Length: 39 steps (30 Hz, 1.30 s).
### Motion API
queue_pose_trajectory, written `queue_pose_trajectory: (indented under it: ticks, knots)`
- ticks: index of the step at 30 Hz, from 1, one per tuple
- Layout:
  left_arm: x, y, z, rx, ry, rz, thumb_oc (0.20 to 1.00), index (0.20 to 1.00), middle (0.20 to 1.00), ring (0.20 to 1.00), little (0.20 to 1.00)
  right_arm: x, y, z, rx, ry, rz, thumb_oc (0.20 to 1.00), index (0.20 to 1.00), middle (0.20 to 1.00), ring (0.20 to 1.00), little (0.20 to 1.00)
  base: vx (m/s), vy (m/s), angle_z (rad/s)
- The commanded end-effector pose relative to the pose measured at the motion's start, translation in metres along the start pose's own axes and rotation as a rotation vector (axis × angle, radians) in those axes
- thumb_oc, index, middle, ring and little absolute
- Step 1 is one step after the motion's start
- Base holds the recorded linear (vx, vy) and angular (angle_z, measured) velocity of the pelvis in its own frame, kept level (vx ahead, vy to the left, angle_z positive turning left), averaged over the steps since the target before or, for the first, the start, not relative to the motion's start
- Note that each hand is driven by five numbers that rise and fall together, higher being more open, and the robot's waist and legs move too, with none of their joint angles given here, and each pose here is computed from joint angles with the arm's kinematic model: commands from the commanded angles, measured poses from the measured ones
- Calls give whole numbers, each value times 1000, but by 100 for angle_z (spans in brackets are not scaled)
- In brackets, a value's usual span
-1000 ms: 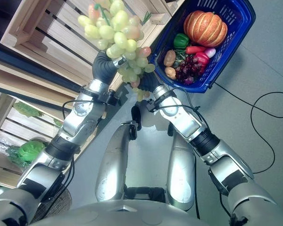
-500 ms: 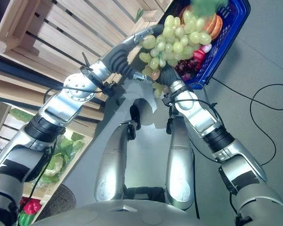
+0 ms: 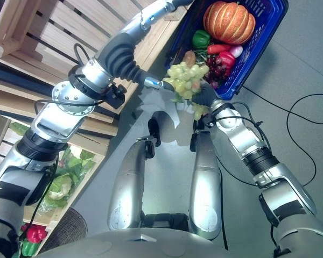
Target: Pick up fruits and vegetables into the basket
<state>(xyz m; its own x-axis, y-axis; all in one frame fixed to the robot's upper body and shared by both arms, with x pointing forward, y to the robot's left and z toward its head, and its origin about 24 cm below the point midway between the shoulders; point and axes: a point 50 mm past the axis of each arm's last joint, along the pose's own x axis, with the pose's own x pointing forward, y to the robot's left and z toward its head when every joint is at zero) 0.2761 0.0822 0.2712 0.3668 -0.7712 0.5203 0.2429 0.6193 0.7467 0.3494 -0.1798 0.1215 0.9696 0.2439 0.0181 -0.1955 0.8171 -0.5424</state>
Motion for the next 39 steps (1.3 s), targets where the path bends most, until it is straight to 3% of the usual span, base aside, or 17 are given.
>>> queue_pose_trajectory:
  ticks: [1, 5, 9, 13, 17, 24, 29, 30, 31, 34, 39]
  knots:
    - [4, -8, 3, -208, -7, -52, 1000, 1000, 1000, 1000, 1000, 7, -30, 41, 110, -192, -80, 200, 200, 200, 200, 200, 32, -18, -1]
    - [-17, -36, -33, -456, 208, -118, 1000, 1000, 1000, 1000, 1000, 11, -71, 39, 209, -147, -172, 200, 200, 200, 200, 200, 24, -32, 0]
    - [-48, -58, -65, -616, 451, -40, 1000, 1000, 1000, 1000, 1000, 9, -99, 41, 300, -149, -254, 200, 200, 200, 200, 200, 4, -9, 4]
    - [-114, -98, -96, -784, 762, 27, 1000, 1000, 1000, 1000, 1000, 3, -127, 41, 403, -144, -353, 200, 200, 200, 200, 200, -1, 0, 11]
    - [-162, -131, -99, -866, 911, 20, 1000, 1000, 1000, 1000, 1000, 0, -140, 35, 461, -85, -392, 200, 200, 200, 200, 200, 7, 52, 15]
    - [-197, -138, -97, -638, 957, 83, 1000, 1000, 1000, 1000, 1000, -1, -151, 22, 714, -25, -370, 200, 200, 200, 200, 200, 7, 55, 9]
    - [-212, -141, -95, -583, 977, 104, 1000, 1000, 1000, 1000, 1000, -1, -155, 14, 1075, -57, -344, 200, 200, 200, 200, 200, 1, 3, 6]
    - [-214, -142, -93, -586, 973, 104, 1000, 1000, 1000, 1000, 1000, -3, -158, 12, 1142, -84, -376, 398, 398, 398, 398, 398, -11, 9, 10]
    - [-216, -145, -92, -591, 978, 106, 1000, 1000, 1000, 1000, 1000, -5, -162, 10, 1194, -108, -414, 1000, 1000, 1000, 1000, 1000, -19, 15, 10]
    - [-221, -150, -89, -615, 979, 104, 1000, 1000, 1000, 1000, 1000, -12, -170, 3, 1308, -189, -495, 1000, 1000, 1000, 1000, 1000, -16, 13, 3]
    - [-230, -160, -83, -655, 1000, 101, 1000, 1000, 1000, 1000, 1000, -26, -169, -18, 1174, -227, -641, 1000, 1000, 1000, 1000, 1000, -39, 43, 1]
